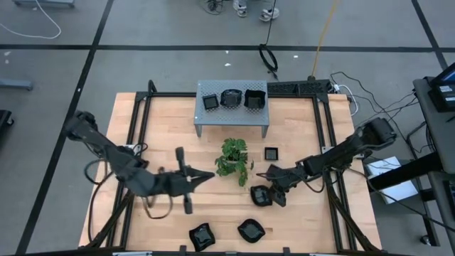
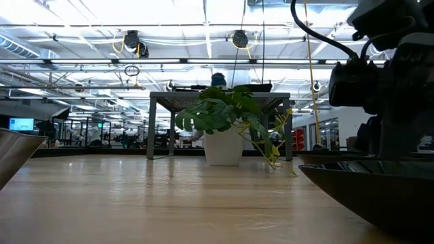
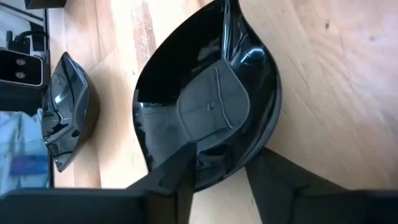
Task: Pick & Place Mini shaped plates
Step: Stack the black leaf shaped plate on top of the other black leaf shaped plate on the shelf
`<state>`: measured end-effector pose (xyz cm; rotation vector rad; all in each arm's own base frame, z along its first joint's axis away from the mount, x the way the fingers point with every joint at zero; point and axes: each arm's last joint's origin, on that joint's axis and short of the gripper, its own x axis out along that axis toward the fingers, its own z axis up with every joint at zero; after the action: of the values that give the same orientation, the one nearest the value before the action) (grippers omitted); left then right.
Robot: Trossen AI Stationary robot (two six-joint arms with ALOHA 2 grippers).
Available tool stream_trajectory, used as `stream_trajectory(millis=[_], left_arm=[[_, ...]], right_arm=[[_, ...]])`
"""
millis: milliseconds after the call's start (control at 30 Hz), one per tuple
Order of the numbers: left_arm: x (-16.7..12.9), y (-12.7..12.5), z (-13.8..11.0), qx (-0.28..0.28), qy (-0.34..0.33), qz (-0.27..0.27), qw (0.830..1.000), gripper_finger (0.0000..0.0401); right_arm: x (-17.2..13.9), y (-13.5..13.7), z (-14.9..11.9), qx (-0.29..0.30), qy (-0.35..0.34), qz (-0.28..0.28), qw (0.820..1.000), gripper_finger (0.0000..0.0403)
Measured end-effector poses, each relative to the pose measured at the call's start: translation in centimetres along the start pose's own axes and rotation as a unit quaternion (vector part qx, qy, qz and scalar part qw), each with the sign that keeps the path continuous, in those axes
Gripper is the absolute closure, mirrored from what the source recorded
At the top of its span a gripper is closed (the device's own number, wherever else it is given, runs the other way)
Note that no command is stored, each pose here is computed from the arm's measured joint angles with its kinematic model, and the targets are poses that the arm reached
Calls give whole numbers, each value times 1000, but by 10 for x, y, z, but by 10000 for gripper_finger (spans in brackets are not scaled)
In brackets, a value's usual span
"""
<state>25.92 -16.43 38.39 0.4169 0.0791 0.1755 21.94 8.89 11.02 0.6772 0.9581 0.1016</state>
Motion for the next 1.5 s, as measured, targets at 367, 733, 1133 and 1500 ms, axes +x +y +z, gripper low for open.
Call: stream_trajectory(millis=[367,733,1133,1500], left_arm=[[-26,11,17,-32,-41,-15,999,363],[-25,11,16,-49,-34,-18,998,355],[-25,7,7,-54,1,-30,998,354],[-27,3,-7,-51,54,-51,996,354]], right_arm=[[0,3,4,-22,-22,20,999,397],[5,19,36,-55,-93,30,994,401],[56,16,98,-77,-92,21,993,401],[65,12,110,-78,-101,16,992,346]])
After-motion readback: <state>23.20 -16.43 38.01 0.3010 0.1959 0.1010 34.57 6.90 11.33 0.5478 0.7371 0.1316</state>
